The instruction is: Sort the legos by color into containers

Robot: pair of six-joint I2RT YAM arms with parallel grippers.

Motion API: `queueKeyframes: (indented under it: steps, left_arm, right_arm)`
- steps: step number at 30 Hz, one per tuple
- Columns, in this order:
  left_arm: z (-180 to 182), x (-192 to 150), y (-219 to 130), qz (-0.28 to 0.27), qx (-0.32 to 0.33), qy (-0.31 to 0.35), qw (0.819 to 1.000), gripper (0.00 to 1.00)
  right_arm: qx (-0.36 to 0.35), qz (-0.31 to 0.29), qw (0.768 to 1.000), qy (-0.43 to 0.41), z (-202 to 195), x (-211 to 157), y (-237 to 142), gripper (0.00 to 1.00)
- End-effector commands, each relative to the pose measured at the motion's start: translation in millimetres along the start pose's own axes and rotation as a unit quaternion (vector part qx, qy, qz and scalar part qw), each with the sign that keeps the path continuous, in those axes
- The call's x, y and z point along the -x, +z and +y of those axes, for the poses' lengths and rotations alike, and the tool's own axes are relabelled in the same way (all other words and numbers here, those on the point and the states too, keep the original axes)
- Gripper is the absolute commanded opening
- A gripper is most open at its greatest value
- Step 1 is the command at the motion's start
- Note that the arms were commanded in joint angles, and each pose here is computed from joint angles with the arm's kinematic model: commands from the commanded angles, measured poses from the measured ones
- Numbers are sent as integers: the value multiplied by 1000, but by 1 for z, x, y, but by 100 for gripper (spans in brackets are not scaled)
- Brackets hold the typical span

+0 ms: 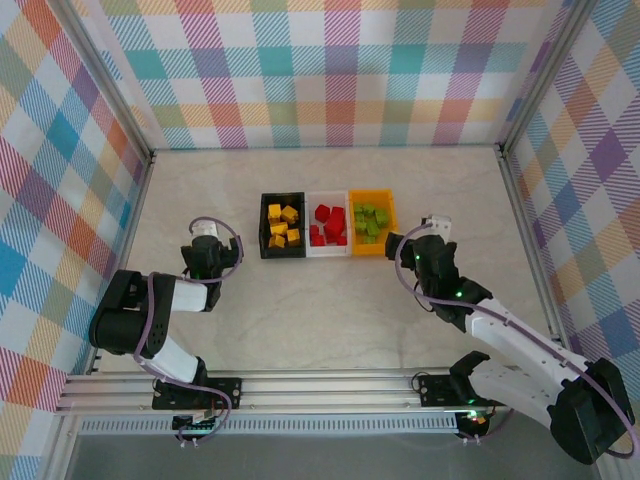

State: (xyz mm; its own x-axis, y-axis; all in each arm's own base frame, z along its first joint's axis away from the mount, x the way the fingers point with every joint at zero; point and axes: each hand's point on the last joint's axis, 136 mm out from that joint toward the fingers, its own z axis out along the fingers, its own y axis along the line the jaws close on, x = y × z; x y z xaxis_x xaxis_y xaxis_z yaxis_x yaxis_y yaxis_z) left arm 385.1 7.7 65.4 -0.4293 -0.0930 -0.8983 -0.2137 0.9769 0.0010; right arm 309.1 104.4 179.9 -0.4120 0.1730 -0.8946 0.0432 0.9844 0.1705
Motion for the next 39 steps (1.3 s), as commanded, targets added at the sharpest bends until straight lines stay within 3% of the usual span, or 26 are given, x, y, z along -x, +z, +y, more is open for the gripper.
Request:
queueKeyframes:
  steps: [1, 8, 17, 23, 26, 28, 32, 39]
  left_arm:
    - [-2, 19, -1, -33, -11, -6, 999, 100]
    - [-2, 18, -1, -32, -11, -5, 999, 100]
    - [-2, 18, -1, -32, -11, -6, 999, 100]
    - [-2, 19, -1, -33, -11, -6, 999, 100]
    - [-2, 18, -1, -32, -11, -6, 999, 100]
    - [-1, 18, 0, -32, -11, -6, 999, 100]
    - [-1, 18, -1, -32, -10, -7, 999, 100]
    - [-2, 18, 0, -31, -10, -5, 999, 100]
  right_arm:
    - [3, -50, 998, -36, -2, 18, 2, 100]
    - [-96, -93, 986, -104, -63, 32, 17, 100]
    - [-63, -101, 991, -54, -108, 4, 60, 100]
    - [-47, -93, 992, -67, -108, -12, 90, 100]
    - [-24, -48, 995, -79, -101, -29, 106, 100]
    - [-25, -69, 994, -79, -100, -20, 106, 100]
    - [-36, -37, 997, -50, -113, -25, 112, 100]
    - [-37, -43, 997, -49, -114, -24, 110, 100]
